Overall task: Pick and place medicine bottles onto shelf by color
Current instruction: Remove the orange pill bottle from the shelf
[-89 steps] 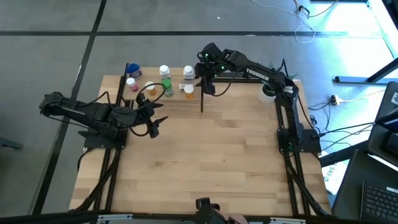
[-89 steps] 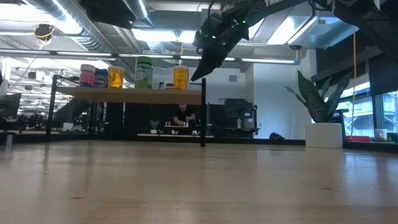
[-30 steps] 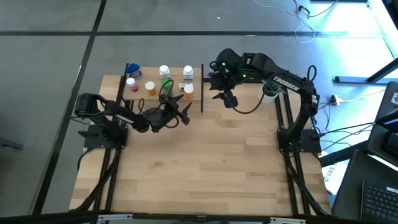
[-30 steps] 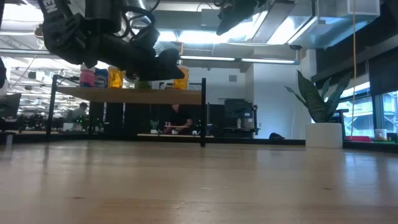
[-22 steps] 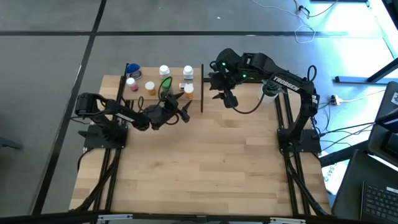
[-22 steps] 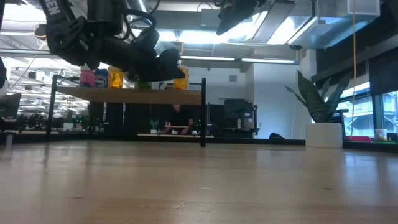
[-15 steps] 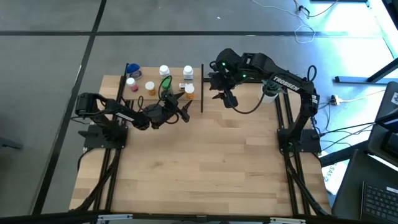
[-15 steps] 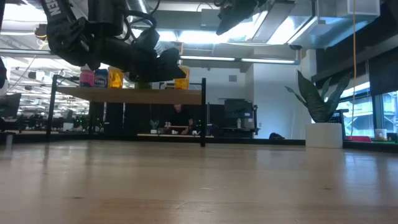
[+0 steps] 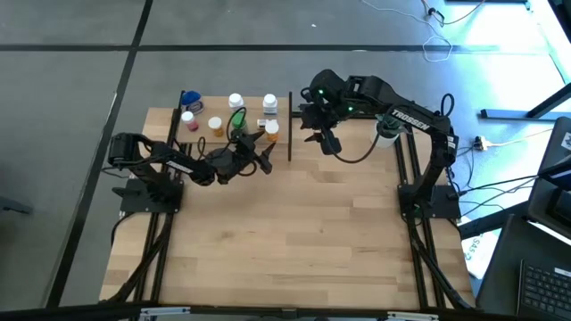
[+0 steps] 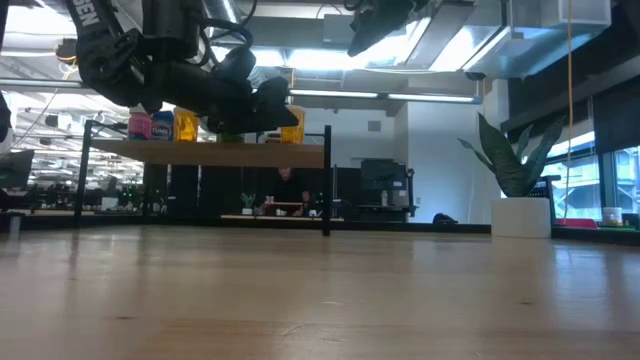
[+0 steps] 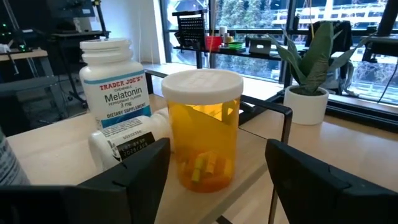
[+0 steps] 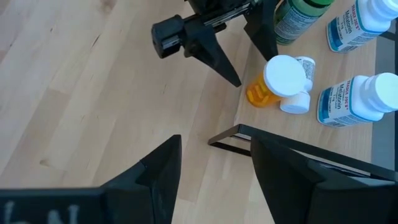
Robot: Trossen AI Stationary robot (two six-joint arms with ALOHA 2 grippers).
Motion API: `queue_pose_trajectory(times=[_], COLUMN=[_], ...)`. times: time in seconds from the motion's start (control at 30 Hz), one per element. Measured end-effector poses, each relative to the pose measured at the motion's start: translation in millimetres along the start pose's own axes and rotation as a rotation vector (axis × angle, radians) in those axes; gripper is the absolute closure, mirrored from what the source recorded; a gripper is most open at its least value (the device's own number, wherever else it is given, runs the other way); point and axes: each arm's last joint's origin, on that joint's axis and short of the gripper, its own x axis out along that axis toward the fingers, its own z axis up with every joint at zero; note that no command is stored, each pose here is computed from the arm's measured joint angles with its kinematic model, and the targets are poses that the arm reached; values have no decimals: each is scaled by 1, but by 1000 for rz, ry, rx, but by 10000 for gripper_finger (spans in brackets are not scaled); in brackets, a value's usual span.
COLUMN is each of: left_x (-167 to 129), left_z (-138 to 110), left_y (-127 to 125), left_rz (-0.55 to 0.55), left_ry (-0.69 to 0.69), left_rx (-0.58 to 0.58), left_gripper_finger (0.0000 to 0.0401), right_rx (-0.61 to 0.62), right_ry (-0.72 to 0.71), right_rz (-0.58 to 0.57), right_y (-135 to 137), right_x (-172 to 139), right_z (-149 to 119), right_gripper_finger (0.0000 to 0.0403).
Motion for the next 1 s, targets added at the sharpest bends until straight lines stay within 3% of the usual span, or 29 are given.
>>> queue_pose_trajectory(times=[0.17, 1.0], left_x=[1, 2], left_z=[0, 0], left_y=[0, 0], left_rz=[-45, -65], left_ry=[-3, -4], left_rx=[-1, 6], left_gripper_finger=[142, 142], right_rx=[0, 0], right_ry=[0, -1], right_rz=[0, -1], right_y=[0, 0], right_x=[0, 0], right_z=[0, 0], right_gripper_finger=[208, 208])
